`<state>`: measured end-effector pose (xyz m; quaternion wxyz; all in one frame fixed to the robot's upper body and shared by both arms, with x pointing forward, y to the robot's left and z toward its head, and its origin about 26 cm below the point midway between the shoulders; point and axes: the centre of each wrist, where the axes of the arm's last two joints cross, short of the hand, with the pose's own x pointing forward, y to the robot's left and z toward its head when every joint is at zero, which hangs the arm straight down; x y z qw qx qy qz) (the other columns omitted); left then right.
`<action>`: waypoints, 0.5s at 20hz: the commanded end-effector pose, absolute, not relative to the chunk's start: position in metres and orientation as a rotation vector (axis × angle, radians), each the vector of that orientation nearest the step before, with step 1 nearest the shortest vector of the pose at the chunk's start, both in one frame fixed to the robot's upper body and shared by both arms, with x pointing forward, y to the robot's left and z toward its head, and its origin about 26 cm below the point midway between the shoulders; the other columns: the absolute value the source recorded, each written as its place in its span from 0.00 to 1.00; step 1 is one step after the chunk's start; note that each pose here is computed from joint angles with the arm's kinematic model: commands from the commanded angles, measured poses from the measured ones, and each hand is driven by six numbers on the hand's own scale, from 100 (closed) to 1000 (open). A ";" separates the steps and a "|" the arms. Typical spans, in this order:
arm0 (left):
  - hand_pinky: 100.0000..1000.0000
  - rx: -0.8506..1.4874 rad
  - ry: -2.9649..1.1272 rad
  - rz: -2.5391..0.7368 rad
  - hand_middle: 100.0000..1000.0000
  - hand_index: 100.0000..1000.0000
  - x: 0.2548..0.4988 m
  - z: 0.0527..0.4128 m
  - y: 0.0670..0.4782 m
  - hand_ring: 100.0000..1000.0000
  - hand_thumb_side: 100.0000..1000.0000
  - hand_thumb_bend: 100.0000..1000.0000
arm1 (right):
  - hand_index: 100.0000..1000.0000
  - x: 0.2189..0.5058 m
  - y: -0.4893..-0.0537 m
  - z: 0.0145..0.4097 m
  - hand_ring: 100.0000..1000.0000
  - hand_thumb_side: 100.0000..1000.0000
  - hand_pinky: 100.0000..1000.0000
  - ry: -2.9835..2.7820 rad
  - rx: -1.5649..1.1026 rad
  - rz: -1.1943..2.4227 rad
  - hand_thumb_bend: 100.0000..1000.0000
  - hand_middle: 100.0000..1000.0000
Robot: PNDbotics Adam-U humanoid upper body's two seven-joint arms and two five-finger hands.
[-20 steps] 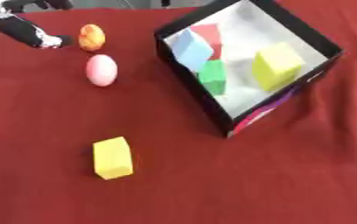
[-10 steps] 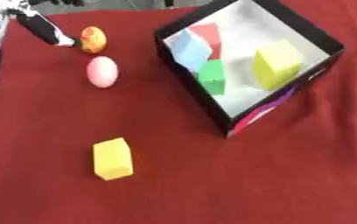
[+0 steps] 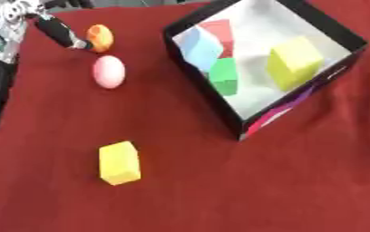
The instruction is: Pick up objects on the table and place them in the box.
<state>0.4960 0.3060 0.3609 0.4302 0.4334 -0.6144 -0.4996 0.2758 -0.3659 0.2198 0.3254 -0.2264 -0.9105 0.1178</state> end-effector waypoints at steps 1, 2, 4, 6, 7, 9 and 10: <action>0.84 1.132 -1.543 -1.205 0.72 0.78 0.491 0.377 0.314 0.82 0.00 0.45 | 0.70 0.274 -0.363 0.230 0.67 0.46 1.00 -2.415 -0.609 0.357 0.00 0.60; 0.84 1.135 -1.537 -1.199 0.72 0.78 0.492 0.376 0.314 0.83 0.00 0.44 | 0.70 0.274 -0.362 0.230 0.67 0.46 1.00 -2.416 -0.607 0.361 0.00 0.60; 0.84 1.146 -1.524 -1.187 0.73 0.79 0.492 0.374 0.316 0.83 0.00 0.45 | 0.70 0.275 -0.361 0.231 0.67 0.46 1.00 -2.419 -0.604 0.368 0.00 0.60; 0.84 1.164 -1.517 -1.169 0.73 0.79 0.492 0.374 0.317 0.82 0.00 0.45 | 0.70 0.275 -0.361 0.232 0.67 0.46 1.00 -2.423 -0.603 0.372 0.00 0.60; 0.84 1.173 -1.516 -1.157 0.73 0.79 0.492 0.373 0.317 0.82 0.00 0.44 | 0.70 0.275 -0.360 0.232 0.67 0.46 1.00 -2.425 -0.603 0.374 0.00 0.60; 0.84 1.186 -1.519 -1.135 0.73 0.79 0.492 0.373 0.317 0.82 0.00 0.44 | 0.70 0.276 -0.359 0.232 0.67 0.46 1.00 -2.426 -0.602 0.379 0.00 0.60; 0.84 1.191 -1.522 -1.125 0.74 0.79 0.492 0.373 0.318 0.82 0.00 0.43 | 0.70 0.276 -0.359 0.232 0.67 0.46 1.00 -2.426 -0.602 0.382 0.00 0.60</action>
